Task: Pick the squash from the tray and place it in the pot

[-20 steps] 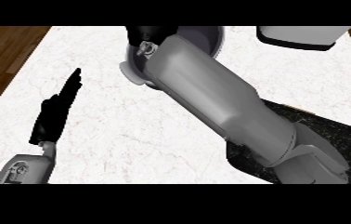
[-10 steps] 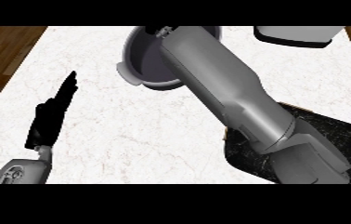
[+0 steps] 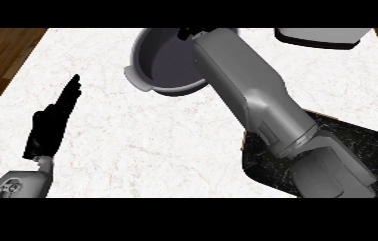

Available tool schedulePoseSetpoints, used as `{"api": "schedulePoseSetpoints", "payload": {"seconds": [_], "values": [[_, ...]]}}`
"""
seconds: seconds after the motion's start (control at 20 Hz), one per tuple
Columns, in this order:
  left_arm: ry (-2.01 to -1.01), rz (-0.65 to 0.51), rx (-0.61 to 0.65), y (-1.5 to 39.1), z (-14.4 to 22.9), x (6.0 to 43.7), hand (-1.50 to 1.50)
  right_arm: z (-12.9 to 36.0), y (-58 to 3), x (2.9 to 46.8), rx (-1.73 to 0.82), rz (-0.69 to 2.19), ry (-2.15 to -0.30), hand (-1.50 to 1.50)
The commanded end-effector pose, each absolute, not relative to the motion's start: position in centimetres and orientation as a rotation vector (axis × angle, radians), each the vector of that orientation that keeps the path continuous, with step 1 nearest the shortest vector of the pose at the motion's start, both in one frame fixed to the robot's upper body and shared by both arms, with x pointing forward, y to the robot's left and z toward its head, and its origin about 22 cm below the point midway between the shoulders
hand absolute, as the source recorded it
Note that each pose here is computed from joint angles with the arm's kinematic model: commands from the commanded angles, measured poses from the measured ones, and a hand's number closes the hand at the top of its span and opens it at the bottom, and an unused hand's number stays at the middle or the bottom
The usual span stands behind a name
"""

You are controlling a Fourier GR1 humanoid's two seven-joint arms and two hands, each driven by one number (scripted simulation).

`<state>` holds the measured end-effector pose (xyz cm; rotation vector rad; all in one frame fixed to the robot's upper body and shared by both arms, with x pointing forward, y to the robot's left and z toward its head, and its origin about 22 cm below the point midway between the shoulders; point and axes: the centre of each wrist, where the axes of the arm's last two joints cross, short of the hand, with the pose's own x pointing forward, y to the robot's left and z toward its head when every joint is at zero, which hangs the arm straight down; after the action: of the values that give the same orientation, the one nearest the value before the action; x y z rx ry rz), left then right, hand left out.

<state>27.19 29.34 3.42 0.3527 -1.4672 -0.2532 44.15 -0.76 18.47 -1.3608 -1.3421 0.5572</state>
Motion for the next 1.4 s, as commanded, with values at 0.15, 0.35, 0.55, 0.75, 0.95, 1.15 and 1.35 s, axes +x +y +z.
{"api": "schedulePoseSetpoints", "payload": {"seconds": [0.15, 0.35, 0.55, 0.75, 0.95, 1.15, 1.35], "values": [[-1.476, -0.273, 0.334, 28.9, 2.9, 27.0, 0.00, 16.5, -2.5, 44.8, -1.194, 0.398, -1.323, -1.50], [-1.480, -0.264, 0.334, 29.3, 3.8, 27.5, 0.00, 17.0, -2.7, 45.1, -1.149, 0.392, -1.388, -1.50], [-1.470, -0.258, 0.330, 29.1, 3.3, 27.1, 0.00, 17.1, -2.6, 45.1, -1.133, 0.332, -1.471, -1.50], [-1.464, -0.259, 0.336, 29.0, 3.0, 26.9, 0.00, 20.0, -2.2, 44.9, -1.078, 0.083, -1.713, -1.50], [-1.475, -0.261, 0.342, 29.2, 3.5, 27.1, 0.00, 18.8, -2.7, 44.7, -1.003, -0.094, -1.769, -1.50], [-1.460, -0.253, 0.346, 30.2, 3.2, 26.7, 0.00, 18.9, -3.2, 44.7, -0.899, -0.129, -1.746, -1.50], [-1.442, -0.245, 0.356, 29.0, 2.1, 25.8, 0.00, 18.8, -3.5, 44.4, -0.773, -0.141, -1.760, -1.50]]}}
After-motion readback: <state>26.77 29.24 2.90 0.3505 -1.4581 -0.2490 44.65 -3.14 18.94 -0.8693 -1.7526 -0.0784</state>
